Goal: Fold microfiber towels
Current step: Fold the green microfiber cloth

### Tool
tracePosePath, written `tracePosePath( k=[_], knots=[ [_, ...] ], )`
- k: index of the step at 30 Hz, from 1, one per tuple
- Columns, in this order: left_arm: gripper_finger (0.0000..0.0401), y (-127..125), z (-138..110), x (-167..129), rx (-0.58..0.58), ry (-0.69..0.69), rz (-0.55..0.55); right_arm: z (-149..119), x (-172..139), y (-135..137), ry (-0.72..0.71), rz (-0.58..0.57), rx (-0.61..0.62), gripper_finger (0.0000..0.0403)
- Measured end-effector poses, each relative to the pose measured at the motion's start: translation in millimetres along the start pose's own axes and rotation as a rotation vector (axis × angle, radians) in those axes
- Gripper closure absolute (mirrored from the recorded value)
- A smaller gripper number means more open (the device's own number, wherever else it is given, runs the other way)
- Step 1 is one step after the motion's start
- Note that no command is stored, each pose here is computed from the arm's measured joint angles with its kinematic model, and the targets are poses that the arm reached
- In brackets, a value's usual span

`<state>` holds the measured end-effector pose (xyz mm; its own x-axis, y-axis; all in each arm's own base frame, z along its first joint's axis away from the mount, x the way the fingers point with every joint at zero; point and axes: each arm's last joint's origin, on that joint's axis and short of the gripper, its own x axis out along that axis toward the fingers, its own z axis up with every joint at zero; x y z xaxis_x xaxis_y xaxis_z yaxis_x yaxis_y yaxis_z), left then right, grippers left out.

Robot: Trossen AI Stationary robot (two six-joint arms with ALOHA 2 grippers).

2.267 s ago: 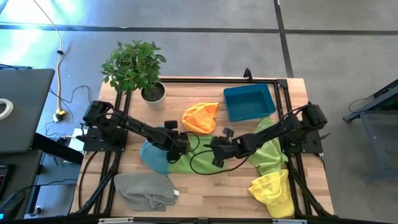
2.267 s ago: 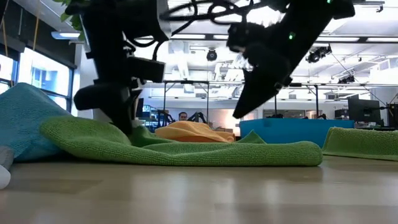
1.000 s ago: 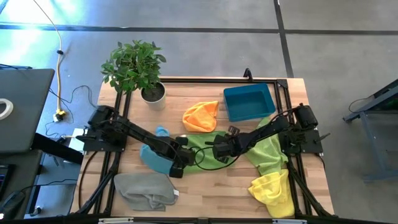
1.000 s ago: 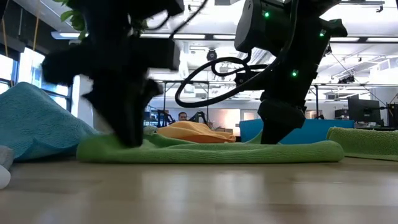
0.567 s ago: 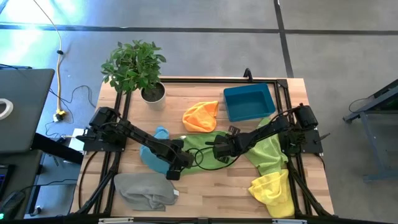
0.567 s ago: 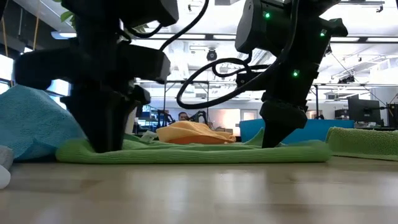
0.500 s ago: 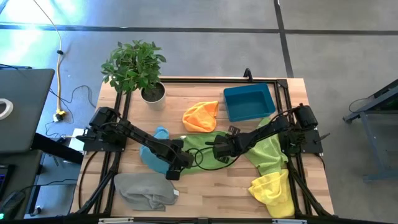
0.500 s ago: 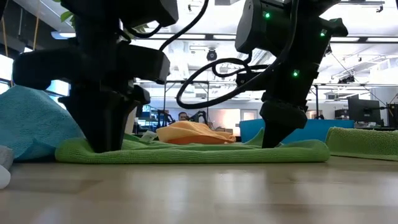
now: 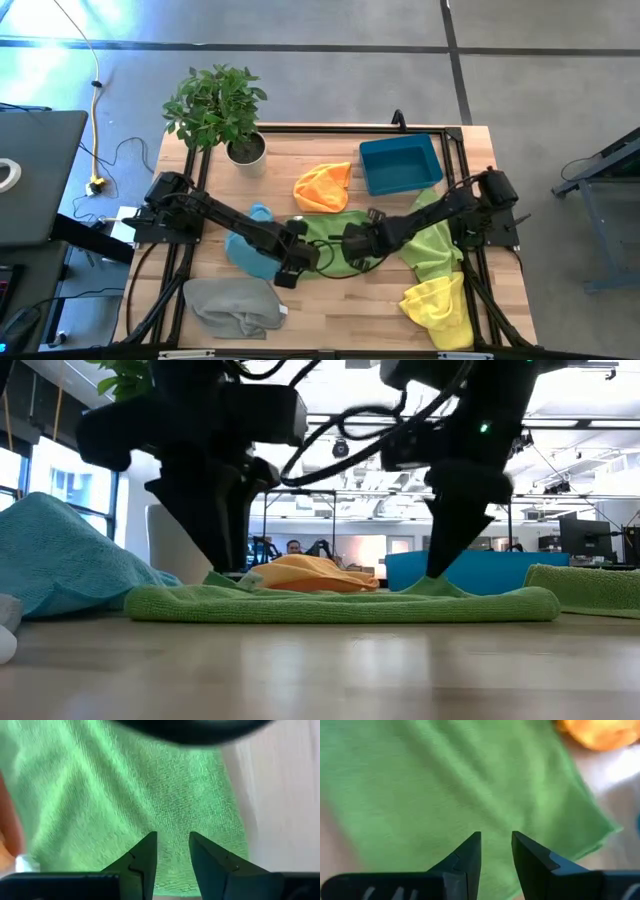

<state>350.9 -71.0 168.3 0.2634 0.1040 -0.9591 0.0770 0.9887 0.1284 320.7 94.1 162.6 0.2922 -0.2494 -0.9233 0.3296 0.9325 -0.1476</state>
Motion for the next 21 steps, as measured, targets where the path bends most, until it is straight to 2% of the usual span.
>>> tracePosePath(
  k=[7,14,21],
  knots=[
    [0.0298,20,-7,8,0.032,0.053,0.027,-25,0,18,0.052,0.045,0.059,0.03],
    [0.0298,40,-26,27,-0.055,0.116,0.04,-44,3,23,0.089,0.037,0.087,0.03],
    [0.0298,37,-31,30,-0.144,0.121,-0.067,-50,3,15,0.143,-0.044,0.074,0.03]
  ],
)
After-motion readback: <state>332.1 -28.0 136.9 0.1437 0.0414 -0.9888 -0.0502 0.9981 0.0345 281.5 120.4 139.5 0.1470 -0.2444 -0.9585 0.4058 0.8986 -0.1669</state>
